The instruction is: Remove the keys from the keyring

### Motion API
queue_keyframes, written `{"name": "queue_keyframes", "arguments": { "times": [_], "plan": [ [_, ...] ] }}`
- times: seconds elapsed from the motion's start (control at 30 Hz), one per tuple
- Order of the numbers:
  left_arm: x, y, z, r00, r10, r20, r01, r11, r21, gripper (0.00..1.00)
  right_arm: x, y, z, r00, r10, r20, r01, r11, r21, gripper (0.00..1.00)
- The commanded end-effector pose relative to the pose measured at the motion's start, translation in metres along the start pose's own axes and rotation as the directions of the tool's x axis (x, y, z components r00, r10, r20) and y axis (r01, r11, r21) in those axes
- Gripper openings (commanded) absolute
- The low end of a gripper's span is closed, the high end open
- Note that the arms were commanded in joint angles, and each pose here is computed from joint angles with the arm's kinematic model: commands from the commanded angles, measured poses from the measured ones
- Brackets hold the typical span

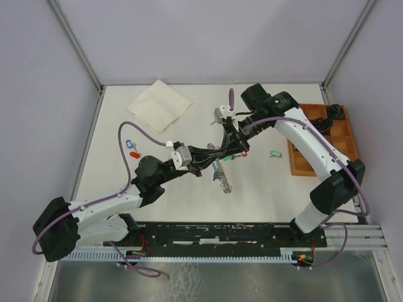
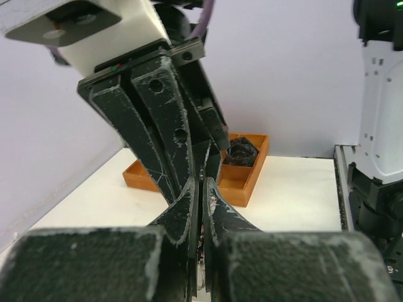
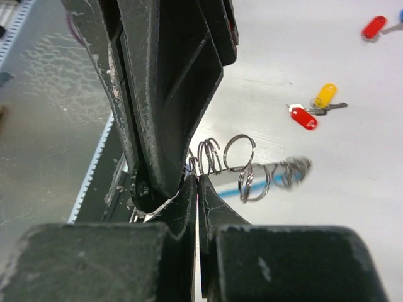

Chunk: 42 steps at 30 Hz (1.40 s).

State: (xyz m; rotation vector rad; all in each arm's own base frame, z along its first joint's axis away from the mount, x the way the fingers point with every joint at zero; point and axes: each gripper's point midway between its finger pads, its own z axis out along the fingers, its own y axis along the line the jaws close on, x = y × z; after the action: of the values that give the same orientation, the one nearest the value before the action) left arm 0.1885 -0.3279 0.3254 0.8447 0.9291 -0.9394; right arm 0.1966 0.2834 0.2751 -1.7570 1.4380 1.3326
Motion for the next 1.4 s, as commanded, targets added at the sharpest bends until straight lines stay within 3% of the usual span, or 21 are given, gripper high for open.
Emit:
{"name": "queue_keyframes", "arguments": {
  "times": [0.0, 0.23, 0.53, 0.97, 1.17, 1.37],
  "plan": [
    [-0.041, 0.03, 0.001, 0.988, 0.122, 0.094, -0.111, 0.987, -0.116, 0.03, -0.023, -0.008, -0.006, 0.999, -0.024, 0.03, 0.019, 0.99, 0.141, 0.01],
    [-0.048, 0.028, -0.013, 0.983, 0.127, 0.134, -0.109, 0.985, -0.137, 0.03, -0.044, -0.012, -0.001, 0.962, 0.099, 0.253, -0.15, 0.97, 0.19, 0.01],
    [-0.047, 0.028, -0.021, 0.98, 0.094, 0.176, -0.066, 0.985, -0.16, 0.03, -0.047, -0.016, -0.003, 0.888, 0.247, 0.388, -0.325, 0.934, 0.151, 0.0],
    [-0.036, 0.03, -0.025, 0.986, 0.084, 0.143, -0.058, 0.983, -0.174, 0.03, -0.06, -0.021, -0.015, 0.725, 0.409, 0.554, -0.516, 0.856, 0.043, 0.01],
    [-0.036, 0.035, -0.023, 0.985, 0.087, 0.149, -0.057, 0.979, -0.196, 0.03, -0.067, -0.022, -0.019, 0.599, 0.483, 0.639, -0.602, 0.797, -0.039, 0.01],
    [-0.04, 0.046, -0.021, 0.982, 0.077, 0.174, -0.033, 0.969, -0.245, 0.03, -0.055, -0.041, -0.022, 0.404, 0.562, 0.722, -0.741, 0.664, -0.103, 0.01]
  ]
}}
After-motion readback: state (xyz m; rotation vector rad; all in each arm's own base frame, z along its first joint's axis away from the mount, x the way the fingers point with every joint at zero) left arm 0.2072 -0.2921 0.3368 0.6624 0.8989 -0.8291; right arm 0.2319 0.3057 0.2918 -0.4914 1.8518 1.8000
